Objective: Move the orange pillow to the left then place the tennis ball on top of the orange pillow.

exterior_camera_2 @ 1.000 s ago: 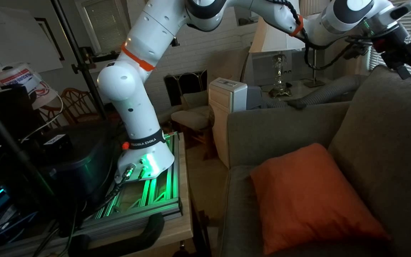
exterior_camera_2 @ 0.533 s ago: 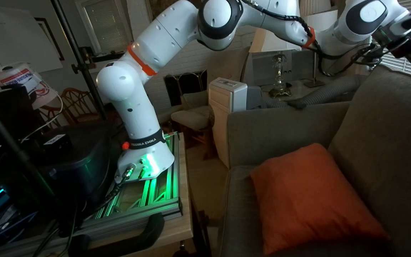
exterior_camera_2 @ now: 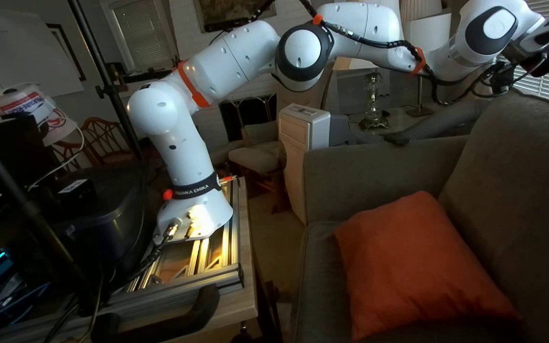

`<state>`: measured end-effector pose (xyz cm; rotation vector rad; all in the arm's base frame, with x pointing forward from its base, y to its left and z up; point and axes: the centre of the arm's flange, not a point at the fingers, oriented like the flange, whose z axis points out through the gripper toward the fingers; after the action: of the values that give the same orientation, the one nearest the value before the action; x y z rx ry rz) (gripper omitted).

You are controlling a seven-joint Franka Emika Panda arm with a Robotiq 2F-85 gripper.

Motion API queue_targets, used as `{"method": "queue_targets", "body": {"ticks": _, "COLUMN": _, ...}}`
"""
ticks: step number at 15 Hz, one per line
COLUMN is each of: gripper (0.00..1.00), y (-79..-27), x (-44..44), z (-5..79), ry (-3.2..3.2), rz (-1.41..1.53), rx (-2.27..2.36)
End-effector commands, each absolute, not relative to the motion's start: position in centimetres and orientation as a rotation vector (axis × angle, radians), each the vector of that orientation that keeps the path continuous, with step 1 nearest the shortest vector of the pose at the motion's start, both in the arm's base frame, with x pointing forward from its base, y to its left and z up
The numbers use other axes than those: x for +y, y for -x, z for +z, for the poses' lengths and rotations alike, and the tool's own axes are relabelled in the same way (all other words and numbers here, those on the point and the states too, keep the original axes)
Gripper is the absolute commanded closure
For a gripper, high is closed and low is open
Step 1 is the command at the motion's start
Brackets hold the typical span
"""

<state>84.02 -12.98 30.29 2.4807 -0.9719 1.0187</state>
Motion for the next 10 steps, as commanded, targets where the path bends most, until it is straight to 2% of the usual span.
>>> {"method": "queue_targets", "body": {"ticks": 1, "gripper": 0.0, "y": -90.0, "x": -14.6, "z": 29.1, "ry": -2.479, "rz": 1.099, "rx": -0.957}}
{"method": "queue_targets", "body": {"ticks": 10, "gripper": 0.0, "y": -90.2, "x": -14.4, "z": 26.3, "ry": -2.501, "rz": 1.179, "rx": -0.925}}
